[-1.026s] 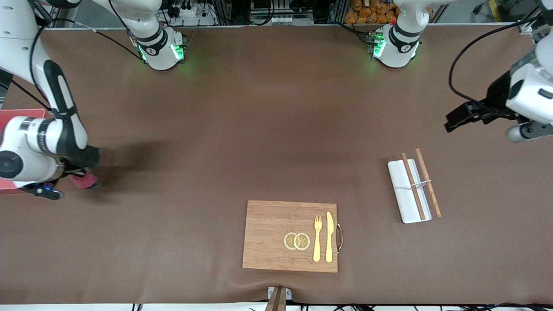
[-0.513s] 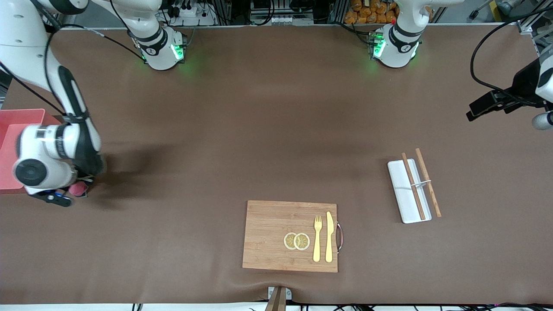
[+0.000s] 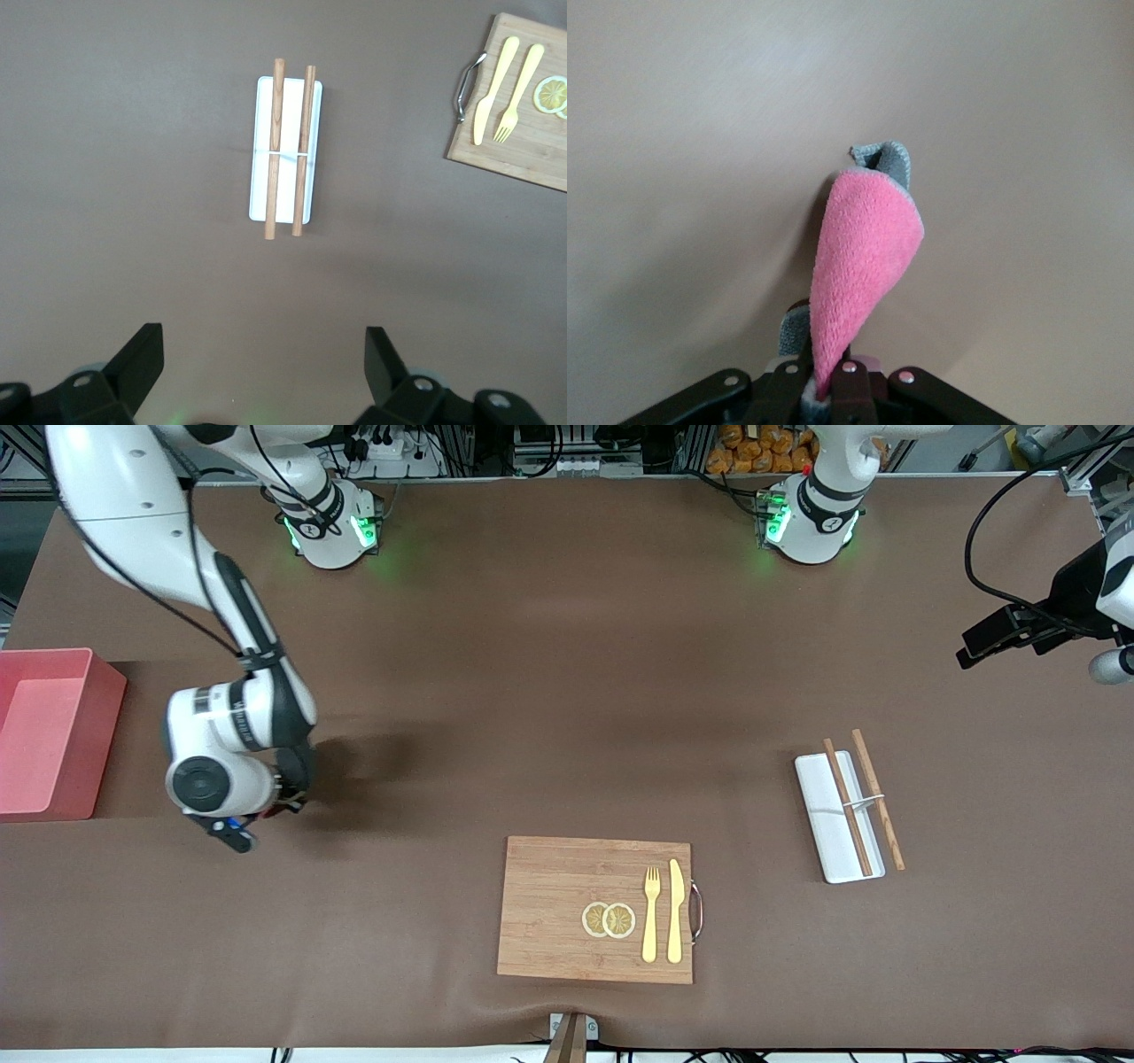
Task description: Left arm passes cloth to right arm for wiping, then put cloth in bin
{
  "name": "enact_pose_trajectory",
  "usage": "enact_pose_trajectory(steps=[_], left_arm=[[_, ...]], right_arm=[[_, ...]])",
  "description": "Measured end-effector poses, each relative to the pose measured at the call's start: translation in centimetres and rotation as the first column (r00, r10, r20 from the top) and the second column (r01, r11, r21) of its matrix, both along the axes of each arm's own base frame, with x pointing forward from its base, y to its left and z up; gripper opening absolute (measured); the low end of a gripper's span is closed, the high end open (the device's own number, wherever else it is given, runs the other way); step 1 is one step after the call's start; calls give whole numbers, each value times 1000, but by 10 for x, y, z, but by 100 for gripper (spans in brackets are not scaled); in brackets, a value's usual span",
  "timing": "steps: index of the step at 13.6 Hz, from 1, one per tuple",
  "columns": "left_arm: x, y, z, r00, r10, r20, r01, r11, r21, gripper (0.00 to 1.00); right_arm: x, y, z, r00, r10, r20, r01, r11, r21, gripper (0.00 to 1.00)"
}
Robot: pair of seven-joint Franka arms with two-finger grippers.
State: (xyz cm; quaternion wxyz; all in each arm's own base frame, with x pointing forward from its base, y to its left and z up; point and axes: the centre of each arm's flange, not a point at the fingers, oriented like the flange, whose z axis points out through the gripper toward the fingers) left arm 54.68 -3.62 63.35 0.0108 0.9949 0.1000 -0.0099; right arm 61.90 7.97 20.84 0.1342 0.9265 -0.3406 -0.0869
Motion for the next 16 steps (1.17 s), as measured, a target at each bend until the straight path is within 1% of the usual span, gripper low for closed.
enact_pose_trajectory(steps=[2, 5, 6, 8, 10, 11, 12, 14, 16], left_arm=[[-3, -4, 0, 1000, -13, 1, 13, 999, 33, 100], [-6, -7, 2, 1000, -21, 4, 21, 999, 37, 100], [-6, -7, 2, 1000, -21, 4, 21, 999, 37, 100], [-7, -7, 1, 1000, -21, 2, 21, 999, 37, 100], [-7, -7, 1, 1000, -21, 1, 21, 999, 37, 100], [-7, -7, 1, 1000, -21, 2, 21, 999, 37, 100], [-9, -7, 3, 1000, -21, 5, 21, 999, 37, 100], [-13, -7, 6, 1000, -22, 9, 21, 999, 36, 100], [-16, -7, 6, 1000, -22, 10, 22, 999, 36, 100]], right_arm=[[-9, 52, 0, 997, -76, -1, 76, 996, 49, 6], [-17, 102, 6, 983, -179, -30, 182, 965, 188, 6], [-15, 106, 14, 979, -202, -28, 203, 954, 219, 6], [-6, 92, 46, 975, -221, -12, 217, 945, 246, 6], [5, 46, 93, 986, -160, -43, 166, 946, 280, 6], [13, 10, 119, 994, -106, -41, 113, 946, 303, 6], [21, -34, 142, 999, -43, -26, 49, 950, 308, 6], [26, -128, 174, 997, 72, -1, -69, 961, 267, 6], [21, -216, 195, 980, 199, 28, -200, 948, 246, 6]])
